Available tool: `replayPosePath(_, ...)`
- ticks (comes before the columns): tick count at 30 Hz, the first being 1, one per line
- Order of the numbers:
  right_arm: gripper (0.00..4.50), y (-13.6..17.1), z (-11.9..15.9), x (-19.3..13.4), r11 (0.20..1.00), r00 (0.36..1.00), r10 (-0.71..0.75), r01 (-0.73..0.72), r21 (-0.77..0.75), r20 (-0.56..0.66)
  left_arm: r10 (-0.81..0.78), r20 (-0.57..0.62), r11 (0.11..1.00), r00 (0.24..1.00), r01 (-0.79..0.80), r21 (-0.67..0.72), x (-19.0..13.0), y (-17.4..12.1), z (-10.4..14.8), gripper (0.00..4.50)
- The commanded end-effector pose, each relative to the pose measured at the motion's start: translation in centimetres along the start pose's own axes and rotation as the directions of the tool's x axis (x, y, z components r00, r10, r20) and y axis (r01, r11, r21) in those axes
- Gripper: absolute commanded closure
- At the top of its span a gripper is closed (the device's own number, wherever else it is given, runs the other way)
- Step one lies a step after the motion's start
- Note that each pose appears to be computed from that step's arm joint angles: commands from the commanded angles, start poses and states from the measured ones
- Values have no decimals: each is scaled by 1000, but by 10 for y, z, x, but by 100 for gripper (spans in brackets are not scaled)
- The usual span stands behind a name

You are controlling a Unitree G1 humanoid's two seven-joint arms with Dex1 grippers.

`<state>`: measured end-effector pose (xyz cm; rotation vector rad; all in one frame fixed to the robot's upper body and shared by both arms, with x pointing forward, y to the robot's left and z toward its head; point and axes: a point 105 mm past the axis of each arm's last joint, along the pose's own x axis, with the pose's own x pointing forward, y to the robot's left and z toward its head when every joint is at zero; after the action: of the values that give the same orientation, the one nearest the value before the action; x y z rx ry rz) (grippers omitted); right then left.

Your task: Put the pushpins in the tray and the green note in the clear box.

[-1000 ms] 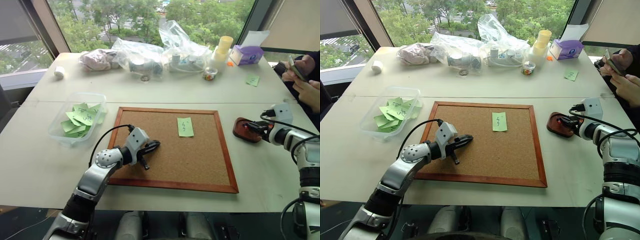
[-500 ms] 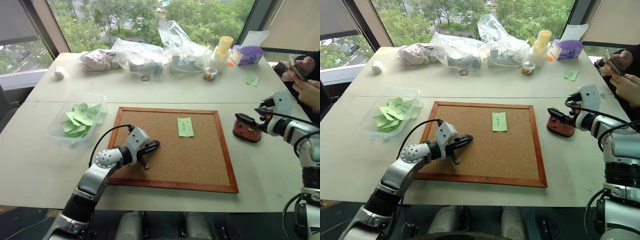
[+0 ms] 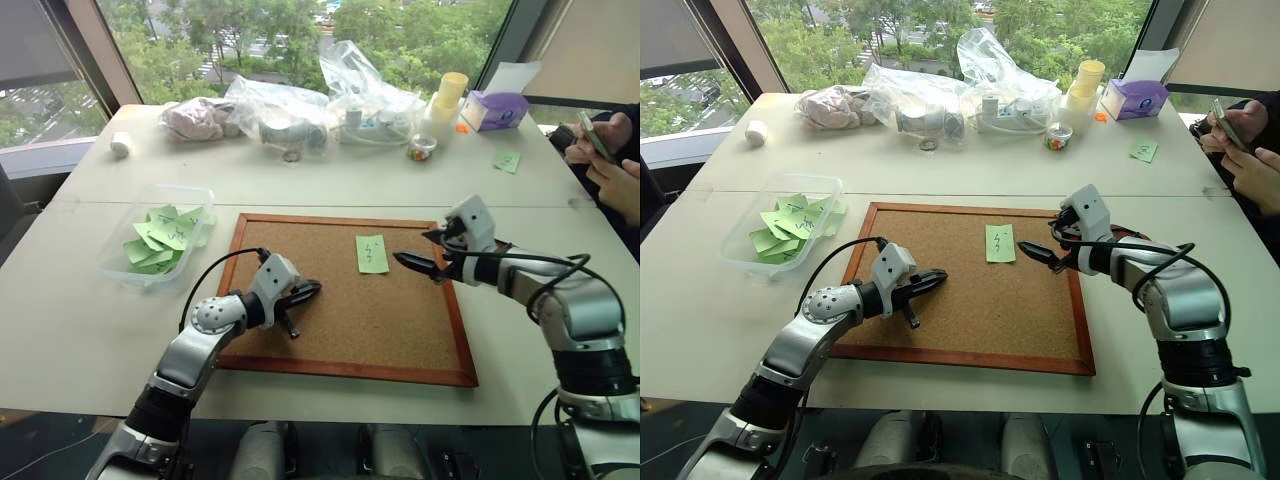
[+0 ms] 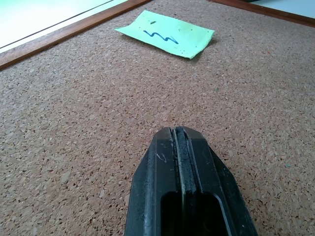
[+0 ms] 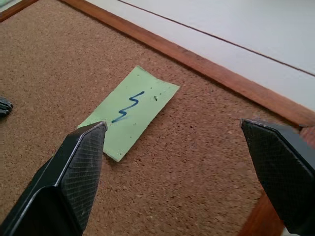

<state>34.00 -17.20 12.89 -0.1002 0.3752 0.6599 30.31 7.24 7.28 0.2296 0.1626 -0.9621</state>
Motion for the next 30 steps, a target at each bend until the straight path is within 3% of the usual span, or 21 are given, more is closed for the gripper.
replayPosePath(1,3,5,10,8,1000,1000,-5,5,-20,26,-1,-117,999,993,-5,-49,-2,-4,-33,450)
replayPosePath(20,3,32,-4,53,995,999,32,-35,-92,-37,24,-121,998,992,-30,-50,-6,-4,-35,450)
replayPosePath(24,127,38,-8,53,988,997,52,-59,-144,-52,30,-122,998,992,-37,-52,-7,-4,-35,450)
replayPosePath(30,437,47,-11,54,967,996,68,-80,-241,-59,44,-122,997,992,-51,-56,-10,-1,-35,450)
